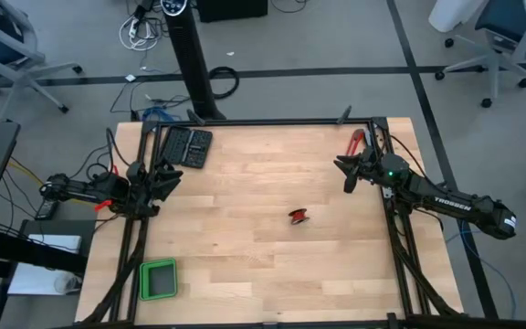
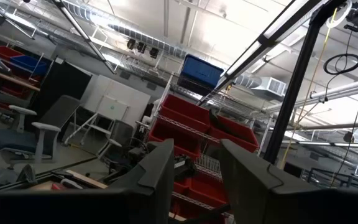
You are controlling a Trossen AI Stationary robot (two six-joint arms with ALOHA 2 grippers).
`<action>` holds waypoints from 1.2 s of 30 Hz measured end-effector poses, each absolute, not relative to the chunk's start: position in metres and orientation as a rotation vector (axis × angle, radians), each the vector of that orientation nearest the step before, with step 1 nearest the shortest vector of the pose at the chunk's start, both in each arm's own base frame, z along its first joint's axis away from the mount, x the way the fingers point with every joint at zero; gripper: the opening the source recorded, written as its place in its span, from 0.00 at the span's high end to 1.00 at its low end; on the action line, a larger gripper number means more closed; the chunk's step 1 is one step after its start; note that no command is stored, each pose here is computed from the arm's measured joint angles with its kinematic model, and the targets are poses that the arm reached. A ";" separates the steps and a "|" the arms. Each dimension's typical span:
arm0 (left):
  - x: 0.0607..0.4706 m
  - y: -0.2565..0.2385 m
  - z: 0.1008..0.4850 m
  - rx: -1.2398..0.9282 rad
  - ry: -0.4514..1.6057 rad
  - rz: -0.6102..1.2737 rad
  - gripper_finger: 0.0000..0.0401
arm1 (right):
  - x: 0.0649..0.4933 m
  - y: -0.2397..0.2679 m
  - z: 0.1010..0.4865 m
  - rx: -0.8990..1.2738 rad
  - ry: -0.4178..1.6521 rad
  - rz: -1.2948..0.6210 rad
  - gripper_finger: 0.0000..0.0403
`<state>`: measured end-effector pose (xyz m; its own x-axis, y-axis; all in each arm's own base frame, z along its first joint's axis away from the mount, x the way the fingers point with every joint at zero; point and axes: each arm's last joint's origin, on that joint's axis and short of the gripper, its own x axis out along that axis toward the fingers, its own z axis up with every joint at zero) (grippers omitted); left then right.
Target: Coil cords
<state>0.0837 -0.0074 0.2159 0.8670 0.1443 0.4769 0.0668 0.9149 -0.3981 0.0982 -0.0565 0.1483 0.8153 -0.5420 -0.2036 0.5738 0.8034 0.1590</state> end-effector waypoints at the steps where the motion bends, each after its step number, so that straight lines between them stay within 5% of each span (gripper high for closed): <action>1: 0.084 -0.007 0.216 -0.419 -0.524 0.042 0.67 | 0.098 -0.057 0.148 0.218 0.151 -0.600 0.75; 19: 0.084 -0.007 0.216 -0.426 -0.526 0.040 0.67 | 0.098 -0.057 0.149 0.217 0.146 -0.600 0.75; 29: 0.084 -0.007 0.215 -0.423 -0.512 0.042 0.67 | 0.100 -0.057 0.162 0.301 -0.026 -0.581 0.75; 36: 0.093 -0.009 0.213 -0.396 -0.378 0.065 0.67 | 0.104 -0.053 0.165 0.350 -0.010 -0.387 0.75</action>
<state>0.0927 -0.0090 0.2134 0.9282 0.1349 0.3469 0.0111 0.9216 -0.3881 0.1043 -0.0530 0.1655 0.9267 -0.3714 -0.0569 0.3680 0.8671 0.3358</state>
